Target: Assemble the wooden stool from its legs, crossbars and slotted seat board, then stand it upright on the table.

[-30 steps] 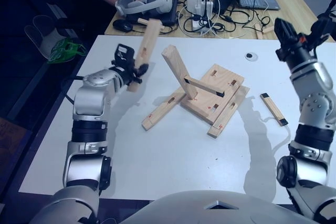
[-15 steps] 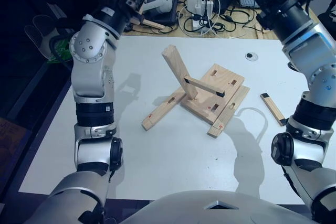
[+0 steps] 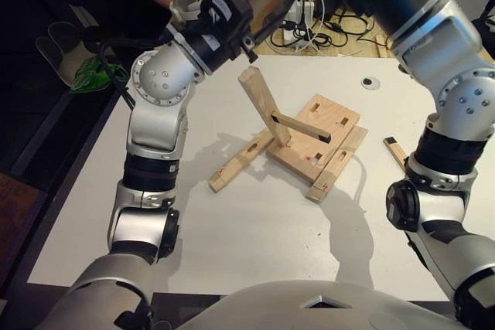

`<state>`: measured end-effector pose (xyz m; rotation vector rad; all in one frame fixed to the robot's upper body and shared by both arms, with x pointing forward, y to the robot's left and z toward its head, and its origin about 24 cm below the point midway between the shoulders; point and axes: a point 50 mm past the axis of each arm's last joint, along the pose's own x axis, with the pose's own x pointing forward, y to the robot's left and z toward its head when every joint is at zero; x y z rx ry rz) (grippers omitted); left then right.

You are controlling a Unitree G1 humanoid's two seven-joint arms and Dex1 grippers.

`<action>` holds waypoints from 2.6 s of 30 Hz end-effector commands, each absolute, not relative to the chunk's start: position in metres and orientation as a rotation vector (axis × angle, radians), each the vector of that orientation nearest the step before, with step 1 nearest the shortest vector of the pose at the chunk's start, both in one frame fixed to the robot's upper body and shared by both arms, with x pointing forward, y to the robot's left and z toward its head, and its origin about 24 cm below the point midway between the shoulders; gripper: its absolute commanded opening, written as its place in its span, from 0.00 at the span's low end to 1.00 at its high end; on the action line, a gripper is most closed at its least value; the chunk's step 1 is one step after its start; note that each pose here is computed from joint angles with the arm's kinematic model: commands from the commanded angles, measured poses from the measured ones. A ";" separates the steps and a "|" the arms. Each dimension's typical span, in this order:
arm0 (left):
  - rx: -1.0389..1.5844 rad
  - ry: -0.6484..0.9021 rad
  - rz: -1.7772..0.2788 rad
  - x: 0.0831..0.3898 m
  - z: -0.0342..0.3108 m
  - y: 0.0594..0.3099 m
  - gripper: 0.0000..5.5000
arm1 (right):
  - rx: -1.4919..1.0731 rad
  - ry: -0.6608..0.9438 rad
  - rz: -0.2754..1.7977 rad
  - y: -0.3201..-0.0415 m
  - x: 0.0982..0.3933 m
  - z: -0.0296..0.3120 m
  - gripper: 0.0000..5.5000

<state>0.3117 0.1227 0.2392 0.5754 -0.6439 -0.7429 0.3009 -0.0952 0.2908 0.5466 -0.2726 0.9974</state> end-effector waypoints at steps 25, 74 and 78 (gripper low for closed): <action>0.656 -0.676 -0.671 0.316 0.235 0.133 0.51 | 0.559 -0.347 0.927 -0.108 0.297 0.297 0.18; 0.179 0.097 -1.234 0.254 0.129 0.124 0.72 | 0.576 0.227 0.355 -0.256 0.250 0.150 0.18; 0.083 0.094 -1.250 0.245 0.135 0.114 0.72 | 0.604 0.282 0.357 -0.266 0.240 0.145 0.18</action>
